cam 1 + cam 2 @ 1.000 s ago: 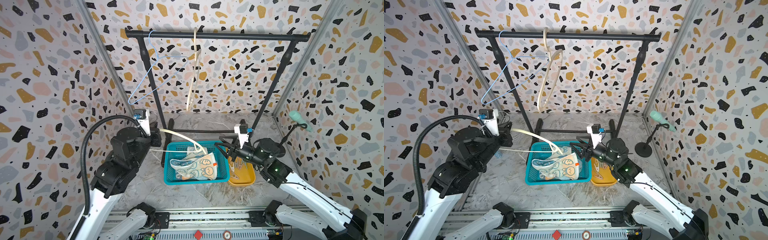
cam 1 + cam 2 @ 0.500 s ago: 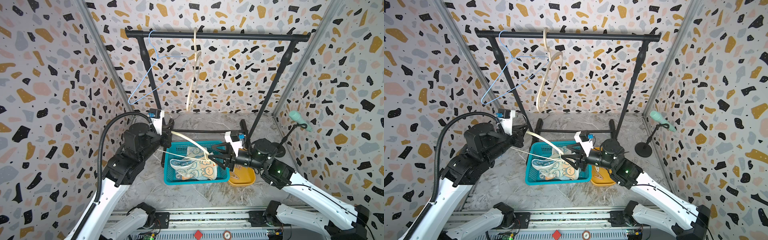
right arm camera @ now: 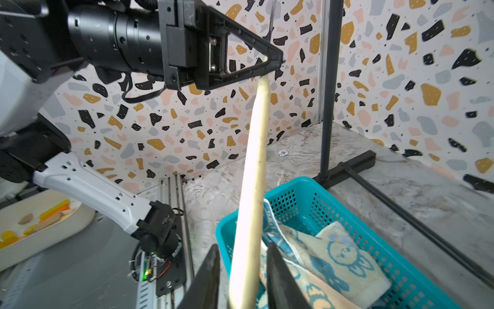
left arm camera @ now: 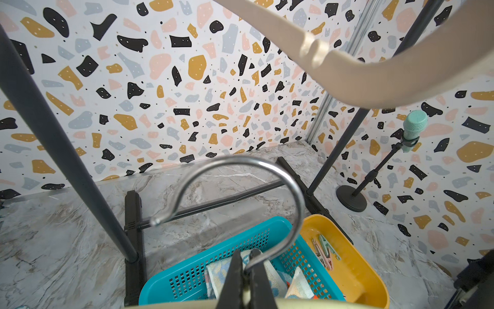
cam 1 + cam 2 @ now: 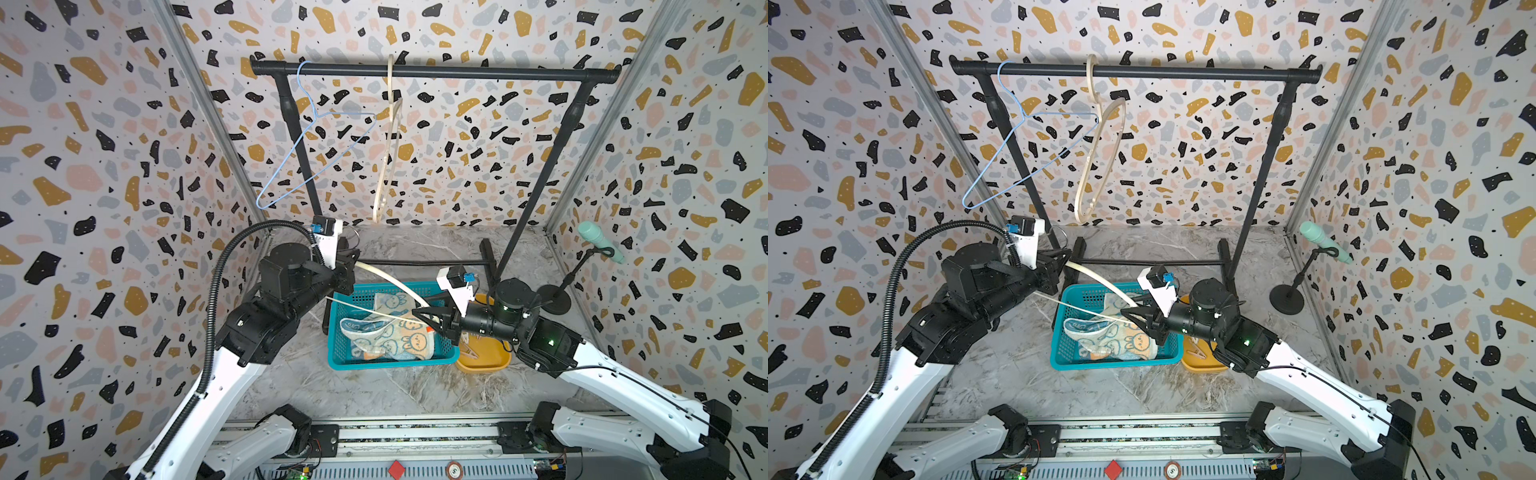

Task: Remove the clothespins securing towels to the hanger
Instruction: Place the hanger on the clothesline.

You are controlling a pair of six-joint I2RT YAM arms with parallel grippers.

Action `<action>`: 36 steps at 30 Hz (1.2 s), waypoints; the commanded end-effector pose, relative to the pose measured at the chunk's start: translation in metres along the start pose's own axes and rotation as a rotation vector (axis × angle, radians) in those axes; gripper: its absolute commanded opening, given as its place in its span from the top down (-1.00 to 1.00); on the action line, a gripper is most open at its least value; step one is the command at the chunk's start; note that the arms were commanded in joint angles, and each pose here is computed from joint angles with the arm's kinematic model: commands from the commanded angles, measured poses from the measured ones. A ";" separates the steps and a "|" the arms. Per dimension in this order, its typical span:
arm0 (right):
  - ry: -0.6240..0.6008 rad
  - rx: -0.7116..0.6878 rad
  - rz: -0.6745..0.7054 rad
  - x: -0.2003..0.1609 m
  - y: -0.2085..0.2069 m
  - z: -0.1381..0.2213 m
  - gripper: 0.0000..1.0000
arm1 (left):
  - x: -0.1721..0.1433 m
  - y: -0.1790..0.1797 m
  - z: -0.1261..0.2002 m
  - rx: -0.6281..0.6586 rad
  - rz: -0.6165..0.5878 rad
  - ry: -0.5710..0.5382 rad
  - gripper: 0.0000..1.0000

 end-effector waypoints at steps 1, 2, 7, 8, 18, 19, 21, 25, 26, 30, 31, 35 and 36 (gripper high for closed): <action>-0.038 -0.037 0.020 0.017 0.000 0.009 0.62 | 0.011 -0.007 0.002 -0.049 0.005 -0.070 1.00; -0.039 -0.042 0.019 0.017 0.000 0.009 0.71 | 0.010 -0.008 0.002 -0.049 0.005 -0.069 1.00; -0.041 -0.083 0.007 0.016 -0.003 0.011 1.00 | 0.009 -0.007 0.000 -0.049 0.013 -0.080 0.93; -0.042 -0.086 0.005 0.016 -0.003 0.012 1.00 | 0.010 -0.006 0.000 -0.045 0.018 -0.091 0.68; -0.045 -0.173 -0.046 0.015 -0.005 0.028 1.00 | 0.011 -0.002 0.000 -0.018 0.044 -0.147 -0.21; -0.049 -0.188 -0.052 0.014 -0.005 0.030 1.00 | 0.011 -0.002 0.001 -0.014 0.044 -0.156 -0.23; -0.065 -0.226 -0.063 0.014 -0.006 0.037 1.00 | 0.013 -0.001 0.003 -0.008 0.045 -0.173 -0.26; -0.075 -0.332 -0.090 0.015 -0.011 0.051 1.00 | 0.017 -0.003 0.008 -0.010 0.042 -0.199 -0.30; -0.067 -0.353 -0.094 0.015 -0.012 0.054 1.00 | 0.018 -0.003 0.009 -0.009 0.041 -0.203 -0.30; -0.029 -0.417 -0.106 0.013 -0.015 0.059 1.00 | 0.021 -0.004 0.013 -0.008 0.039 -0.222 -0.32; -0.023 -0.430 -0.110 0.013 -0.016 0.060 1.00 | 0.022 -0.004 0.013 -0.008 0.040 -0.229 -0.32; 0.006 -0.495 -0.126 0.011 -0.020 0.065 1.00 | 0.022 -0.004 0.013 -0.006 0.039 -0.227 -0.32; 0.011 -0.521 -0.130 0.010 -0.021 0.066 1.00 | 0.022 -0.004 0.013 -0.005 0.039 -0.228 -0.32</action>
Point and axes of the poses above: each gripper's point midway between its finger pads, its own z axis back along the fingers, its own y axis along the line the jaws close on, x = y × z, the point moved 9 cm from there along z, back along the fingers, and after that the axes turned 13 degrees about z, right-handed, at the moved point
